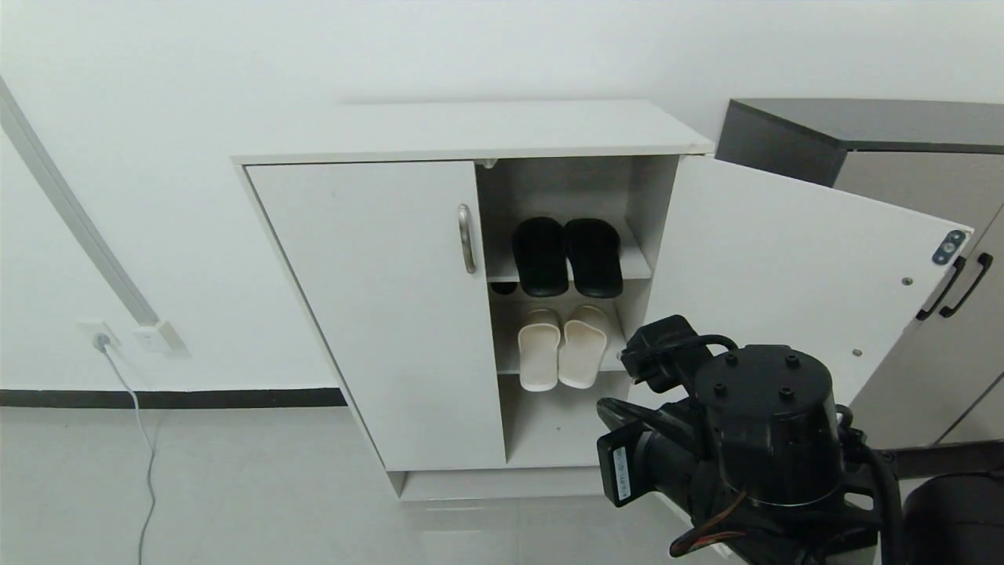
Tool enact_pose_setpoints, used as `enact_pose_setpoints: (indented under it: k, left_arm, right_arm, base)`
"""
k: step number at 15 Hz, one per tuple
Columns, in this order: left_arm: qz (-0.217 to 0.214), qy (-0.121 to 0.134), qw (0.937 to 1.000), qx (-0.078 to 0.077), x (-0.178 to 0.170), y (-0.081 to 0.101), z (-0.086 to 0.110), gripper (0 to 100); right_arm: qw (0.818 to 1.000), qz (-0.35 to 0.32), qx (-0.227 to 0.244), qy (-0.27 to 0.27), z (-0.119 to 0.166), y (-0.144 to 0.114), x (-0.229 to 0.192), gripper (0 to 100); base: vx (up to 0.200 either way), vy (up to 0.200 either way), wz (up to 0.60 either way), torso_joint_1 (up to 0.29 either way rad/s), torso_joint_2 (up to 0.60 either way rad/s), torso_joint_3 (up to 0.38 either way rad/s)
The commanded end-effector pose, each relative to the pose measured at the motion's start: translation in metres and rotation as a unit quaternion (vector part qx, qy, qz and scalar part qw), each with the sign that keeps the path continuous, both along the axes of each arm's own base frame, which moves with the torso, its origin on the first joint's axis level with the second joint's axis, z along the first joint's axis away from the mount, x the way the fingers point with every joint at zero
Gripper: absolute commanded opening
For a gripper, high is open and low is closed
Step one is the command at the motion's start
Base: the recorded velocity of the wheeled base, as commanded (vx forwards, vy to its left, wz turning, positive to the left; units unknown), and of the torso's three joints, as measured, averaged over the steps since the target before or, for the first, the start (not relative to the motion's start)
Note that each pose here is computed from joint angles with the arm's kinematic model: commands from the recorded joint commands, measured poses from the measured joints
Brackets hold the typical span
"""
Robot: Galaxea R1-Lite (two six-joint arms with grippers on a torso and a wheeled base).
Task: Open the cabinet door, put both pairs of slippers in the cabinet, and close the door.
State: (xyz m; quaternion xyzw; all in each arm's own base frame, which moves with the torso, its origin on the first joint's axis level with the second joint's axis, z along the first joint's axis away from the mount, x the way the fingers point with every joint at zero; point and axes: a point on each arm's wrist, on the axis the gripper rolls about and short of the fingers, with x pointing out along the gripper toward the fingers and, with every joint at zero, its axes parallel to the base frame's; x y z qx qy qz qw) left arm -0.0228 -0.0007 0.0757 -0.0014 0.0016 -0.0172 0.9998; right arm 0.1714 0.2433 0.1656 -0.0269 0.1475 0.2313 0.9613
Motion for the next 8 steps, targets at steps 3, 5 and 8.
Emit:
enact_pose_setpoints:
  k: [3, 5, 8]
  left_arm:
    - [0.0, 0.0, 1.0, 0.0, 0.0, 0.0, 0.0, 0]
    - [0.0, 0.0, 1.0, 0.0, 0.0, 0.0, 0.0, 0]
    - [0.0, 0.0, 1.0, -0.001, 0.0, 0.0, 0.0, 0]
  right_arm:
    - [1.0, 0.001, 0.0, 0.0, 0.0, 0.0002, -0.0003, 0]
    - [1.0, 0.001, 0.0, 0.0, 0.0, 0.0002, -0.0003, 0]
    - [1.0, 0.001, -0.001, 0.0, -0.0004, 0.0005, -0.0002, 0]
  base:
    - [0.0, 0.0, 0.0, 0.126, -0.47, -0.346]
    - [0.0, 0.0, 0.0, 0.154, -0.47, -0.33]
    - [0.0, 0.0, 0.0, 0.167, -0.48, -0.318]
